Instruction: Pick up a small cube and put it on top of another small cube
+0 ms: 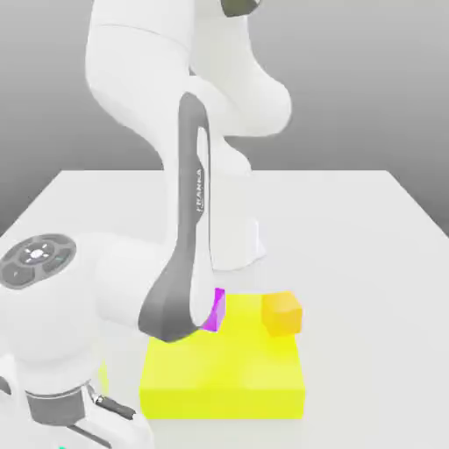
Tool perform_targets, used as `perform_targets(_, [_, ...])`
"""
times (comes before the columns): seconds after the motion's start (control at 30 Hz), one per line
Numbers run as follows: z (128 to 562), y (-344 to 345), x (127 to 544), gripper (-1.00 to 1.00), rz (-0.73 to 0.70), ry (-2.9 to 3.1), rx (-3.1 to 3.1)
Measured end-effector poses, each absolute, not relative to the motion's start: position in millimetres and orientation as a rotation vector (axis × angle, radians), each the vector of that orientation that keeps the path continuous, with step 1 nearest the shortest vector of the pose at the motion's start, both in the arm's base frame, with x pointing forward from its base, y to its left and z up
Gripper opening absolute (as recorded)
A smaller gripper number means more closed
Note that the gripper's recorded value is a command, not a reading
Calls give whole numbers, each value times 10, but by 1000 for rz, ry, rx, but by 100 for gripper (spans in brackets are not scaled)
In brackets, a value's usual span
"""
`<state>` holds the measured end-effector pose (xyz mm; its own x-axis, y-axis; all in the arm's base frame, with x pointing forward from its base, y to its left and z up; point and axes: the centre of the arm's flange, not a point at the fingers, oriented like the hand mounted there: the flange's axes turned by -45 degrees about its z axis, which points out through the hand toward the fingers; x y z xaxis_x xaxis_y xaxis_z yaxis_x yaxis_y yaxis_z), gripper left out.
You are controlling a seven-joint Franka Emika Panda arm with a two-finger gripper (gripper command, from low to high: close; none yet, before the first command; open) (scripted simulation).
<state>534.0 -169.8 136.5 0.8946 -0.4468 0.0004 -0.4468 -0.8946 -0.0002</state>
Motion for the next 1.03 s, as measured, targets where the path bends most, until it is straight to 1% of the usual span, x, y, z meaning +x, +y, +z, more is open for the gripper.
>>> perform_targets(0.13, [1869, -1709, 5327, -100, -1, 722, -3058])
perform_targets(0.17, [1966, -1788, 5239, -100, -1, 733, -3066])
perform_targets(0.33, [2284, -2290, 4527, -100, 1, 814, -3095])
perform_targets(0.5, [2456, -2659, 3671, -100, 7, 918, -3066])
perform_targets(0.6, [2483, -2732, 3171, -100, 6, 963, -3026])
perform_targets(0.67, [2458, -2673, 2941, -100, 2, 954, -3005])
perform_targets(0.9, [1918, -2622, 2878, -100, -3, 934, -2997])
perform_targets(0.93, [1842, -2623, 2864, 100, -1, 939, -2997])
perform_targets(1.03, [1842, -2623, 2864, 100, -1, 939, -2997])
